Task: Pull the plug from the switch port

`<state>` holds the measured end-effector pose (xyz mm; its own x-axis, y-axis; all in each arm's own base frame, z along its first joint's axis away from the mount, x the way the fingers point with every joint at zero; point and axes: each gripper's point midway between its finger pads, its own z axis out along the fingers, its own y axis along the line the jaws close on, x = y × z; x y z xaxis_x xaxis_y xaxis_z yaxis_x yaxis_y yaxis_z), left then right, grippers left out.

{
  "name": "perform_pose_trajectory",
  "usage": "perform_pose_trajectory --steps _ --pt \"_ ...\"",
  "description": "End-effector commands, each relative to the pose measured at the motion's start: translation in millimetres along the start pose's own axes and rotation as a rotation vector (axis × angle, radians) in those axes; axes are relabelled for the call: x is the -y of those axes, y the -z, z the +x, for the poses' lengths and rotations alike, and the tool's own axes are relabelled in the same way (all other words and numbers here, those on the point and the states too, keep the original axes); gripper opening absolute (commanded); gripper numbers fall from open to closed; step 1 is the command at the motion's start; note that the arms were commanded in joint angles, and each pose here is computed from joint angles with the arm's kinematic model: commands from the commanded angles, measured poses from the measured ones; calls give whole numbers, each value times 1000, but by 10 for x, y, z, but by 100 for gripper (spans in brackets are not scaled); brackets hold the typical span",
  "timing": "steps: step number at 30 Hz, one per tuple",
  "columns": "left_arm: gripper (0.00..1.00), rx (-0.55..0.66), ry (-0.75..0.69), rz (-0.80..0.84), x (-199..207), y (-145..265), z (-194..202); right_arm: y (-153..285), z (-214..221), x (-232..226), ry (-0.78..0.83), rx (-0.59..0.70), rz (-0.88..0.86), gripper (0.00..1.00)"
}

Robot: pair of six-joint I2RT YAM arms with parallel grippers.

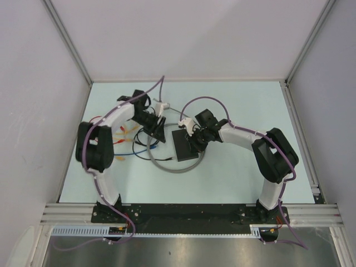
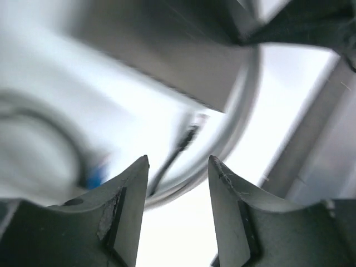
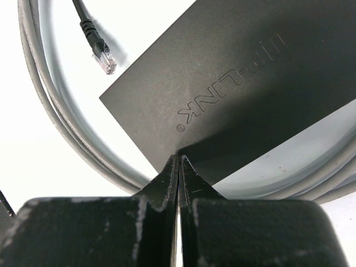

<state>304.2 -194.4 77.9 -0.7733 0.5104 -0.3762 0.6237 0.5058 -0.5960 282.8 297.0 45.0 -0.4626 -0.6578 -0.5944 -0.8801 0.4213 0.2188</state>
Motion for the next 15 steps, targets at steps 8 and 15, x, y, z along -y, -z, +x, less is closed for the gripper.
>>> perform_pose_trajectory --steps 8,15 --pt "47 34 233 -713 -1209 862 142 -135 275 13 -20 -90 14 0" --pt "44 -3 260 -763 -1546 869 110 -102 271 44 -15 -92 31 0"
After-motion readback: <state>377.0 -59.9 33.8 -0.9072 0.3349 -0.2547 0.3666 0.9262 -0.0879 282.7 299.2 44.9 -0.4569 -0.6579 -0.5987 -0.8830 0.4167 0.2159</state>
